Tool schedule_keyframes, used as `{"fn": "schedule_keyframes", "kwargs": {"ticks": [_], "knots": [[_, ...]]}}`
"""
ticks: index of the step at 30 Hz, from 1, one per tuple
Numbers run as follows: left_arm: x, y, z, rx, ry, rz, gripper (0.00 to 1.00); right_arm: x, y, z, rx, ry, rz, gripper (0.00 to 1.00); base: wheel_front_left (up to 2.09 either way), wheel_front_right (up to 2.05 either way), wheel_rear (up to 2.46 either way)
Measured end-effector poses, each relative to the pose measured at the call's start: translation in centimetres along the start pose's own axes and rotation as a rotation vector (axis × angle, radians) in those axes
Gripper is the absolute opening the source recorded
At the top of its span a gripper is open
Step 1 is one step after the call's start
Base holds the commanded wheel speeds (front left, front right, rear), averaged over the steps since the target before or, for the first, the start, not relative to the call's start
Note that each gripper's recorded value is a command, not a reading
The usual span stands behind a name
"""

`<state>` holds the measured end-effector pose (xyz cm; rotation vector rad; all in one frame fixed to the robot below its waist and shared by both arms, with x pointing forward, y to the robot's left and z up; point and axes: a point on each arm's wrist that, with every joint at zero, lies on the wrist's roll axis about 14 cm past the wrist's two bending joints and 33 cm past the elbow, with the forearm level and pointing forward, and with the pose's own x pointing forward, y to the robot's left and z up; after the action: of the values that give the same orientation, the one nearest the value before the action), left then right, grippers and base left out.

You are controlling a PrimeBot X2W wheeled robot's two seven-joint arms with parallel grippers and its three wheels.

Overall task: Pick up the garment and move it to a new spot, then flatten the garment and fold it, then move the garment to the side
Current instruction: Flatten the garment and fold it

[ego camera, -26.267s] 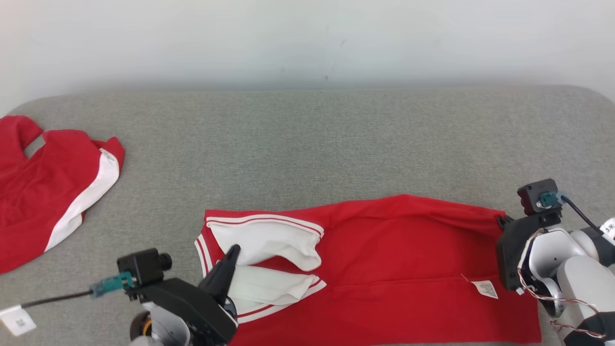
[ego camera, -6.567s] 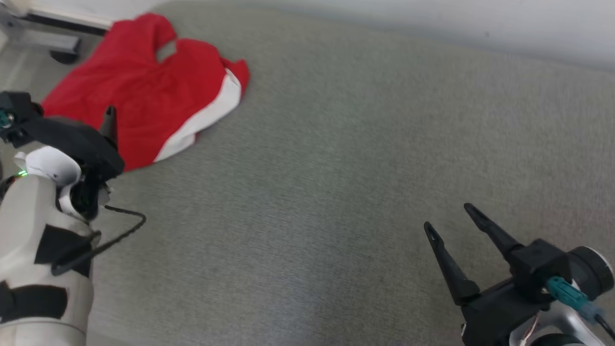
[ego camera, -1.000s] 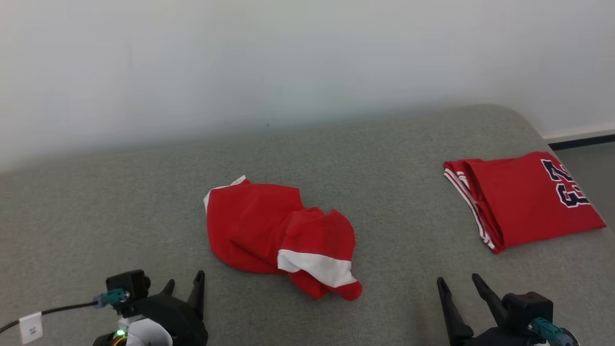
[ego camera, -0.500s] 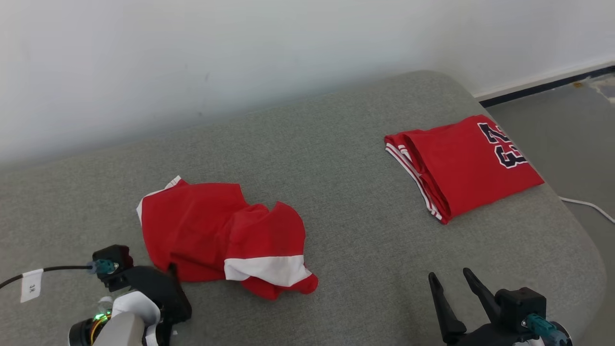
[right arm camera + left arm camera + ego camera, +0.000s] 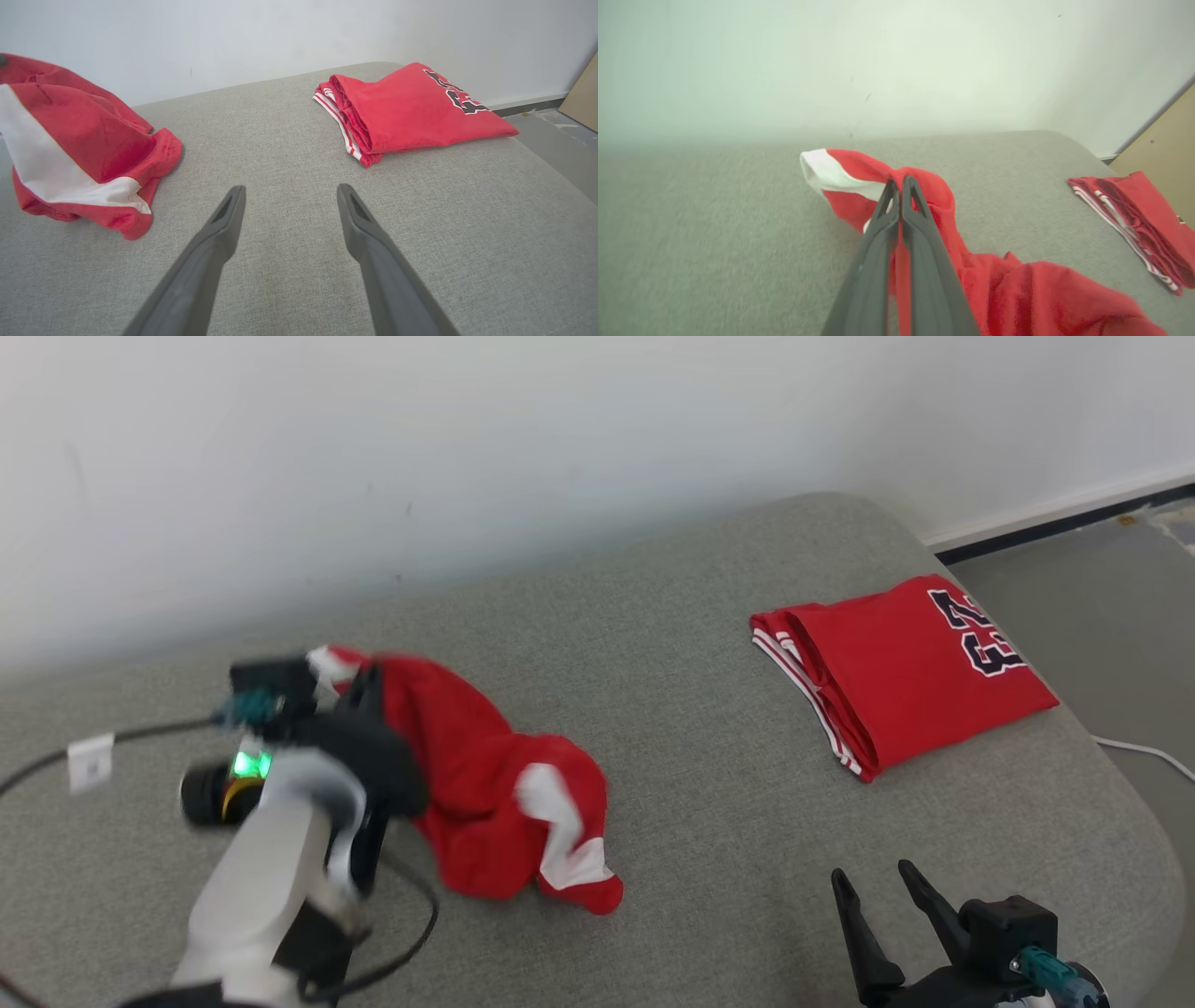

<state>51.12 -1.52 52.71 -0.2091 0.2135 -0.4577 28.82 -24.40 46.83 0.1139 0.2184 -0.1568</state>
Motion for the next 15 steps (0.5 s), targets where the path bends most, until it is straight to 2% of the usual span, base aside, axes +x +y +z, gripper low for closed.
{"fn": "schedule_keyframes", "kwargs": {"ticks": [4,9,12,15], "knots": [[0.6,-5.4,7.7,0.116,-0.199,-0.146,0.00,-0.1,0.4,0.3,0.001,-0.013,0.015,1.00,0.00,0.00,0.00],[-0.4,-12.4,13.6,0.256,-0.346,-0.327,0.00,-0.3,0.5,0.5,0.006,-0.024,0.016,1.00,0.00,0.00,0.00],[-1.2,-15.8,13.2,0.310,-0.333,-0.426,0.00,-0.4,0.4,0.5,0.009,-0.029,0.012,1.00,0.00,0.00,0.00],[-2.1,-18.1,8.9,0.320,-0.230,-0.520,0.00,-0.4,0.3,0.4,0.011,-0.026,0.009,1.00,0.00,0.00,0.00]]}}
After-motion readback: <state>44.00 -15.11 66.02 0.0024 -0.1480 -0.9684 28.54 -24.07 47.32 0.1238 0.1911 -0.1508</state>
